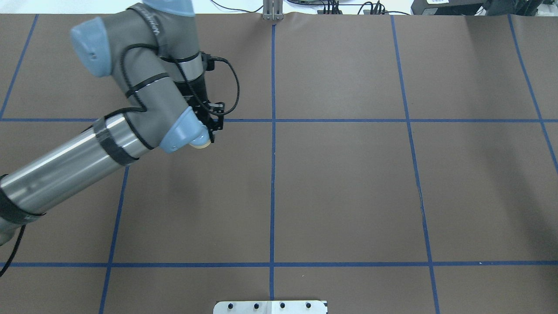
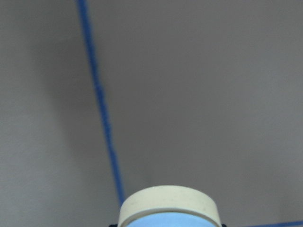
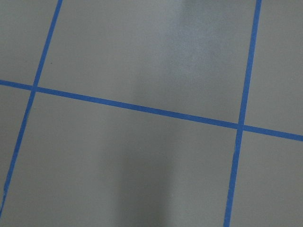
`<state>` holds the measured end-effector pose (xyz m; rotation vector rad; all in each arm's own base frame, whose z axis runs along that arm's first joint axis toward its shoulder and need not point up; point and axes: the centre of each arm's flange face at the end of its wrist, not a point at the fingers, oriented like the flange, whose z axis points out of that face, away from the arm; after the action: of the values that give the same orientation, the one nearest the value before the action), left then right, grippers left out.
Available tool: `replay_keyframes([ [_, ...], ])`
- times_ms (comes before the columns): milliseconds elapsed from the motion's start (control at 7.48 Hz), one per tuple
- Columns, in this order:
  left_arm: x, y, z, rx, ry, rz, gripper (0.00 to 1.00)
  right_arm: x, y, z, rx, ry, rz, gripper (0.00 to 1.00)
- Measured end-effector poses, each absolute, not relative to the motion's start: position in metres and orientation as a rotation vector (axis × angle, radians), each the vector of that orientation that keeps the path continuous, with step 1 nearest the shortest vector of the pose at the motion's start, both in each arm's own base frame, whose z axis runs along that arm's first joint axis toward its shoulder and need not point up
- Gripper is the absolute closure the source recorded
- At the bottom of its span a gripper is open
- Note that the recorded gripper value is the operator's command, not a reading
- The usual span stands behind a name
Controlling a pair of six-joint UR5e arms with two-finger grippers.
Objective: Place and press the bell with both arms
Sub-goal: 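Carry the blue bell with the left gripper toward the table center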
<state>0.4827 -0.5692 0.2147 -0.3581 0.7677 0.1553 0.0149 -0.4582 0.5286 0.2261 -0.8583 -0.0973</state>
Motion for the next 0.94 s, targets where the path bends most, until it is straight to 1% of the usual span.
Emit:
replay_keyframes([
  [267,0.553,-0.594,0.198,-0.361,0.793,0.101,1.00,0.011,-0.462,0.524,0.230,-0.856,-0.103,0.00],
  [535,0.603,-0.602,0.179,-0.331,0.781,0.076,1.00,0.009,-0.463,0.523,0.231,-0.857,-0.106,0.00],
  [669,0.620,-0.599,0.176,-0.315,0.782,0.067,0.94,0.009,-0.464,0.523,0.231,-0.858,-0.107,0.00],
  [802,0.631,-0.596,0.177,-0.307,0.787,0.067,0.74,0.009,-0.464,0.522,0.231,-0.859,-0.108,0.00],
  [936,0.638,-0.593,0.179,-0.301,0.793,0.073,0.59,0.008,-0.464,0.522,0.232,-0.859,-0.108,0.00],
])
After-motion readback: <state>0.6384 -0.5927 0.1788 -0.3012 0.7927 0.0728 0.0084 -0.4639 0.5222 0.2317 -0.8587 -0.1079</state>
